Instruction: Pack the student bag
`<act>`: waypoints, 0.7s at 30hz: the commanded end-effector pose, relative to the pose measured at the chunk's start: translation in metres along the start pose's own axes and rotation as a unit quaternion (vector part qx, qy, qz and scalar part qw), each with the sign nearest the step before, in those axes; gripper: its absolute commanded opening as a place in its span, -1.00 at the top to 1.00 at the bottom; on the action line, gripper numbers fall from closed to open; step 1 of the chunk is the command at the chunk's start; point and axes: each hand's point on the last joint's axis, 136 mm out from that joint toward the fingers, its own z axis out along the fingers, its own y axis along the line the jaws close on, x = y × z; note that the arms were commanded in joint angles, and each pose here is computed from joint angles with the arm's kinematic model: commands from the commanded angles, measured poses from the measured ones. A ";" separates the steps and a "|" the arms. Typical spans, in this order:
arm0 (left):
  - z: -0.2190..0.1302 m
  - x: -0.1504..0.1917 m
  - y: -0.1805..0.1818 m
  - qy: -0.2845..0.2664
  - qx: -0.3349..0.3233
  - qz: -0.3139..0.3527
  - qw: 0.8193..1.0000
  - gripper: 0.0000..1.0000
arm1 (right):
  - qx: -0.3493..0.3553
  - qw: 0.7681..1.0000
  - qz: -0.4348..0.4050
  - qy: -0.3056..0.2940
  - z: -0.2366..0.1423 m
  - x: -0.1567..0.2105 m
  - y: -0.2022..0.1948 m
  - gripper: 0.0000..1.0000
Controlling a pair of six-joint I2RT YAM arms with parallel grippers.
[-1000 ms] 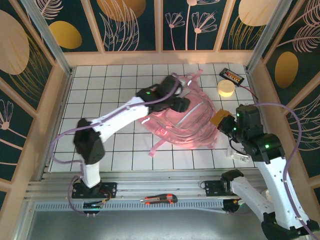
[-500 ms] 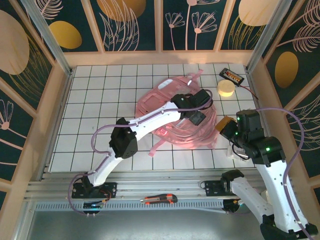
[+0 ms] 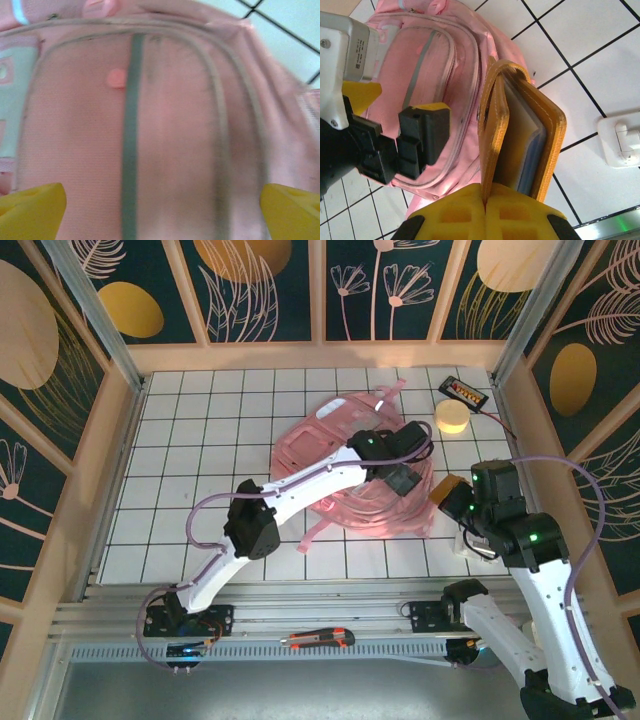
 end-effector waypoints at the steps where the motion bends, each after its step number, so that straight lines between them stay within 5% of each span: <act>1: 0.002 0.007 -0.017 0.015 0.017 0.008 1.000 -0.97 | -0.004 1.000 0.008 -0.012 0.001 -0.005 0.001 1.00; 6: 0.015 0.017 -0.001 0.031 -0.034 0.004 0.999 -0.78 | -0.006 1.000 0.010 -0.016 -0.004 -0.007 0.002 1.00; 15: 0.024 0.022 0.036 0.049 -0.086 -0.034 0.994 -0.10 | -0.021 0.999 0.021 -0.017 -0.009 -0.007 0.006 1.00; 21: 0.004 0.006 0.047 0.027 -0.074 -0.057 0.995 0.61 | -0.051 0.998 0.027 -0.014 -0.009 -0.009 0.019 1.00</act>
